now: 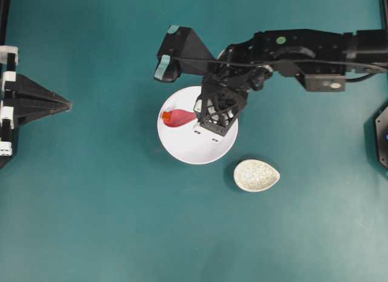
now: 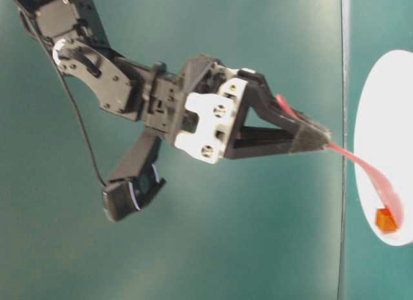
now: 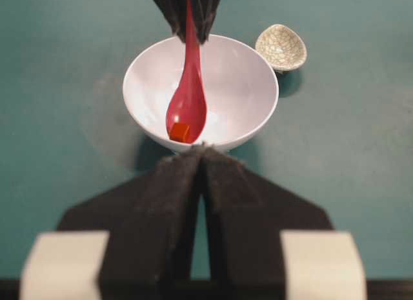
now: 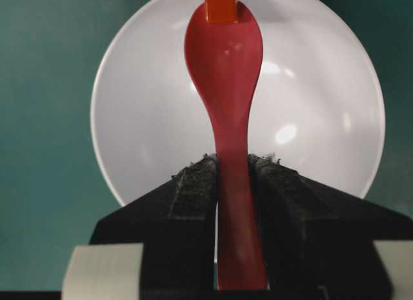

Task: Grip the spoon and scoop the red block from the bowl with right arm.
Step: 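Push the spoon under the red cube to scoop it, then raise the spoon with the cube up out of the bowl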

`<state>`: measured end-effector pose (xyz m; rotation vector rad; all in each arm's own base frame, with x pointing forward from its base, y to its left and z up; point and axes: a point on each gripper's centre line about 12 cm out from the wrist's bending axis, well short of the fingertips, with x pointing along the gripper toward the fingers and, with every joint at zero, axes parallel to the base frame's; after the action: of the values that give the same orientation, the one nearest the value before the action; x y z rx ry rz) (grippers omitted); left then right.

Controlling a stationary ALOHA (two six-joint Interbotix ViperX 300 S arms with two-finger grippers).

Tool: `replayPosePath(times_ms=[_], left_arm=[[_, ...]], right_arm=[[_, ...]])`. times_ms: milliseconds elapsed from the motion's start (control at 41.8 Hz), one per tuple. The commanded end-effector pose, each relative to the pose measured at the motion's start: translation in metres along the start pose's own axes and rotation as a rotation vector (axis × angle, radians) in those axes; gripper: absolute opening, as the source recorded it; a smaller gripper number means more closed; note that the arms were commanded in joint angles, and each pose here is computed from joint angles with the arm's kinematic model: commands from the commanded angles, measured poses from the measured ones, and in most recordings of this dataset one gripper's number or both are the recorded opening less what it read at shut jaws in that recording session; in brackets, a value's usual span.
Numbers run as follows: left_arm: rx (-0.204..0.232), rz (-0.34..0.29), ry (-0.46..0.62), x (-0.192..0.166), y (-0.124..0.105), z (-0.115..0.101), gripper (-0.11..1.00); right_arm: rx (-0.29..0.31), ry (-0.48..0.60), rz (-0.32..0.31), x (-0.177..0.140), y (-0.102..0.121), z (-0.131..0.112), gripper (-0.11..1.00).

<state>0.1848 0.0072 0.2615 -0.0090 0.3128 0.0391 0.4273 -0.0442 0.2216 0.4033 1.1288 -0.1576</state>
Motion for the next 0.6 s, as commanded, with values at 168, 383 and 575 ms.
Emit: replayPosePath(times_ms=[168,383,575], left_arm=[[-0.001,0.003,-0.038,-0.001,0.001,0.014,0.00],[-0.003,0.003,-0.037,-0.001,0.001,0.014,0.00],[-0.004,0.003,-0.035,-0.001,0.001,0.014,0.00]], right_arm=[[-0.017,-0.066,0.021,-0.021,0.008,-0.003,0.24],[-0.032,-0.133,0.036,-0.020,0.013,-0.007,0.24],[-0.032,-0.254,0.053,-0.024,0.011,-0.014,0.24]])
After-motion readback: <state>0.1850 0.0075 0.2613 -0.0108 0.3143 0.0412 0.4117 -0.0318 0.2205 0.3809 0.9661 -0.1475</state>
